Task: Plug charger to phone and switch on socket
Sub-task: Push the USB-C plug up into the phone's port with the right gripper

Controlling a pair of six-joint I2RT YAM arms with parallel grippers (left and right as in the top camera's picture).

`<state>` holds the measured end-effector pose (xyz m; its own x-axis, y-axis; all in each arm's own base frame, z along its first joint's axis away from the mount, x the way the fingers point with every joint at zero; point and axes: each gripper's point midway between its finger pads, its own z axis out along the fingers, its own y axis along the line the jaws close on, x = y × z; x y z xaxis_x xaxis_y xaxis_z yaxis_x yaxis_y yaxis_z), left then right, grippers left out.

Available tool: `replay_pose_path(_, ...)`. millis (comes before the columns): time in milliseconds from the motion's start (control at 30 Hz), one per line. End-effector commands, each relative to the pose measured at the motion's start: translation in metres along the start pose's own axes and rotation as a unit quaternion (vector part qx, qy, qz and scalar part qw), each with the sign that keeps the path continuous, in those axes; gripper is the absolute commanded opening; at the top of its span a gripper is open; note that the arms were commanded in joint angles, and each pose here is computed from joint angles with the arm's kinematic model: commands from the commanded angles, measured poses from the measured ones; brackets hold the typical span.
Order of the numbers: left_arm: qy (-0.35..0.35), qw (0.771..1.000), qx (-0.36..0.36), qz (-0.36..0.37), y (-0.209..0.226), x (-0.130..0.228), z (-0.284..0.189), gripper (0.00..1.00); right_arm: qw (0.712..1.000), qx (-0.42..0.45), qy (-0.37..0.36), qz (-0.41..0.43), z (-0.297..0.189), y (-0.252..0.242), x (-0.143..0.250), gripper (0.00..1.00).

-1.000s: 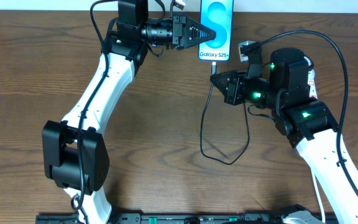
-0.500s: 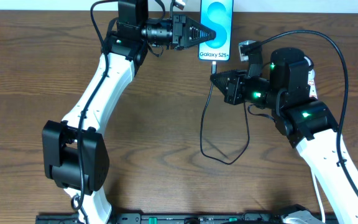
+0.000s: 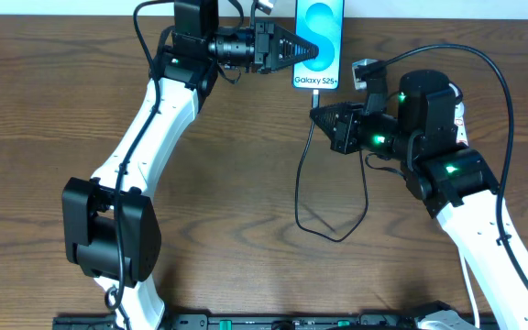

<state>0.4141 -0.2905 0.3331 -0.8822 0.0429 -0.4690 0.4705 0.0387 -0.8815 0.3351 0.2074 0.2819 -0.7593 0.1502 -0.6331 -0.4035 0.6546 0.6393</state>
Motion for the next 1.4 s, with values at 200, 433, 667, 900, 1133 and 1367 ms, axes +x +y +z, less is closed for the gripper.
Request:
replay_pose_path(200, 0.007, 0.999, 0.016, 0.03, -0.0264, 0.0, -0.0045, 0.07, 1.0, -0.008, -0.011, -0.002, -0.0022, 0.0098, -0.0084, 0.01)
replay_pose_path(433, 0.007, 1.0, 0.016, 0.02, -0.0264, -0.0001, -0.0045, 0.07, 1.0, -0.006, -0.008, 0.004, -0.0021, 0.009, -0.0068, 0.01)
replay_pose_path(667, 0.007, 1.0, 0.015, 0.02, -0.0264, -0.0001, -0.0045, 0.07, 1.0, -0.006, -0.009, 0.007, -0.0021, 0.0091, -0.0072, 0.01)
replay_pose_path(900, 0.007, 1.0, 0.016, 0.02, -0.0264, 0.0, -0.0045, 0.07, 1.0, -0.007, -0.009, 0.007, -0.0022, 0.0095, -0.0076, 0.01)
replay_pose_path(1133, 0.008, 1.0, 0.016, 0.02, -0.0267, 0.0004, -0.0045, 0.07, 1.0, -0.009, -0.012, 0.005, -0.0022, 0.0103, -0.0091, 0.01)
replay_pose_path(1367, 0.008, 1.0, 0.016, 0.02, -0.0267, 0.0004, -0.0045, 0.07, 1.0, -0.009, -0.013, 0.009, -0.0022, 0.0106, -0.0096, 0.01)
